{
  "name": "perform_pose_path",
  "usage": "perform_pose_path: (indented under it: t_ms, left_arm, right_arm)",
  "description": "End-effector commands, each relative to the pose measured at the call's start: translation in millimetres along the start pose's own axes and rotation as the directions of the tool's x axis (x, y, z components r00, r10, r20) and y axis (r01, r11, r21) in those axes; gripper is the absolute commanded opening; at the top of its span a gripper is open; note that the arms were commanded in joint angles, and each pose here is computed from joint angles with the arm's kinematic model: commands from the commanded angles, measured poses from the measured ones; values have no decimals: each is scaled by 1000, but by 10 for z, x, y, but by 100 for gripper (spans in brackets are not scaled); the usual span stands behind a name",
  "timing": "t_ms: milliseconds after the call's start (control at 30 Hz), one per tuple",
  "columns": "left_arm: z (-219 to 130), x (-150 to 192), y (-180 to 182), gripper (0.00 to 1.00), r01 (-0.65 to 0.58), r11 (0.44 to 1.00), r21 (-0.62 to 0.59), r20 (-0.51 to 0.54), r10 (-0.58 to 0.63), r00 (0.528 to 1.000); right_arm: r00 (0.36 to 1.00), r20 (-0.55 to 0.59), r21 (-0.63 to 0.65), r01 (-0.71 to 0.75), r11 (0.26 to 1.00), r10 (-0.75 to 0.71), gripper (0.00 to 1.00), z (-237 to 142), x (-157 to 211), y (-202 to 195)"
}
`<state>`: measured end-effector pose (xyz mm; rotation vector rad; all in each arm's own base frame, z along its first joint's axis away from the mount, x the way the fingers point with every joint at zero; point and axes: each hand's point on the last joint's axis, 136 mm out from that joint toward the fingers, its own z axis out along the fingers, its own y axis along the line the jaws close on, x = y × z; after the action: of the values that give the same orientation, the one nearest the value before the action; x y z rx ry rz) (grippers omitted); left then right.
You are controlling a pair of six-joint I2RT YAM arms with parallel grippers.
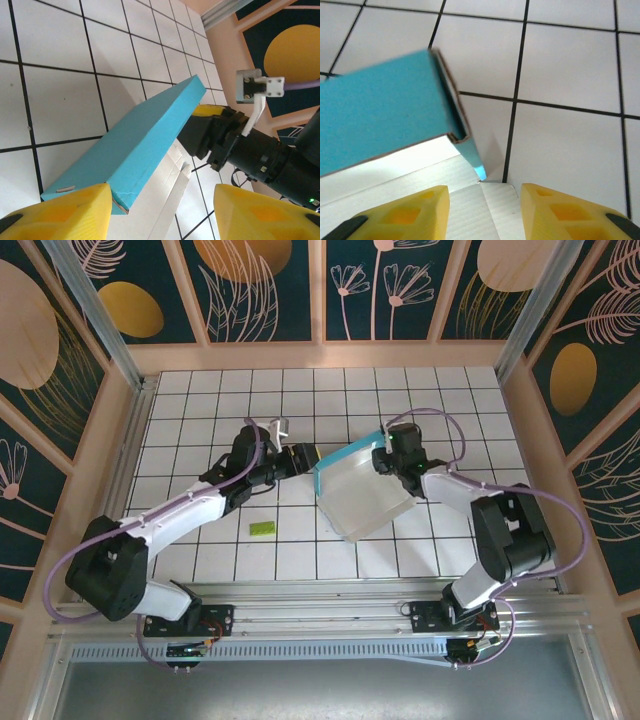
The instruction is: Fold the paper box
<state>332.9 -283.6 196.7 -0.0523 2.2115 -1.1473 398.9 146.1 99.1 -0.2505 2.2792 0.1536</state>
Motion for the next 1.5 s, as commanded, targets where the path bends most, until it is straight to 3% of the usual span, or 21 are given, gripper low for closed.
perform_pose_path:
  t_ms: [0, 100, 200, 400, 633, 767, 933, 1100, 1200, 1233, 1300, 1367, 1400, 1467]
  left_arm:
    - [-114, -102, -81, 56, -42, 999, -27, 34, 43, 999]
    - [-203, -148, -134, 56, -75, 997, -34, 47, 77, 996]
    - [-293, -208, -173, 56, -112, 993, -45, 74, 115, 991]
    - [-356, -241, -210, 57, -144, 989, -43, 91, 148, 985]
    - [-356, -243, -202, 56, -140, 989, -40, 99, 143, 985]
    - [-364, -249, -189, 56, -143, 989, -49, 102, 147, 984]
    - [-381, -250, -158, 56, -152, 986, -65, 106, 158, 982]
    - [-447, -301, -184, 56, -174, 982, -77, 128, 182, 975]
    - [-542, -413, -194, 54, -192, 974, -118, 171, 211, 962]
    - [-604, -467, -180, 54, -191, 971, -144, 198, 217, 956]
    - [-727, -552, -150, 51, -185, 966, -183, 253, 228, 940]
    - [-853, -618, -138, 50, -179, 962, -206, 306, 237, 922]
    - [-895, -639, -143, 50, -181, 961, -207, 323, 242, 915]
    - [-947, -680, -164, 49, -177, 964, -197, 360, 239, 902]
  right_arm:
    - [999, 39, -33, 0, 999, 1, 45, -135, -89, -60]
    - [998, 56, -90, 7, 996, -2, 45, -187, -138, -115]
    - [995, 98, -224, 34, 974, -12, 47, -223, -155, -74]
    - [993, 106, -357, 92, 930, -57, 47, -49, -136, 114]
    - [992, 113, -332, 86, 940, -51, 44, 200, -266, 127]
    - [987, 132, -318, 126, 940, -87, 36, 292, -336, 158]
    - [974, 166, -293, 197, 935, -153, 15, 317, -423, 179]
    - [920, 181, -159, 375, 913, -347, 4, 121, -669, 54]
    - [779, 130, -4, 619, 786, -613, 1, -136, -831, -56]
    - [699, 89, 62, 707, 705, -709, 1, -247, -909, -100]
    - [485, -30, 127, 869, 478, -874, 0, -437, -990, -140]
    - [127, -258, 58, 992, 116, -958, 0, -553, -855, -253]
    - [1, -350, 1, 1000, 1, -937, 0, -591, -799, -333]
    - [-139, -409, -148, 985, -84, -902, 0, -693, -676, -337]
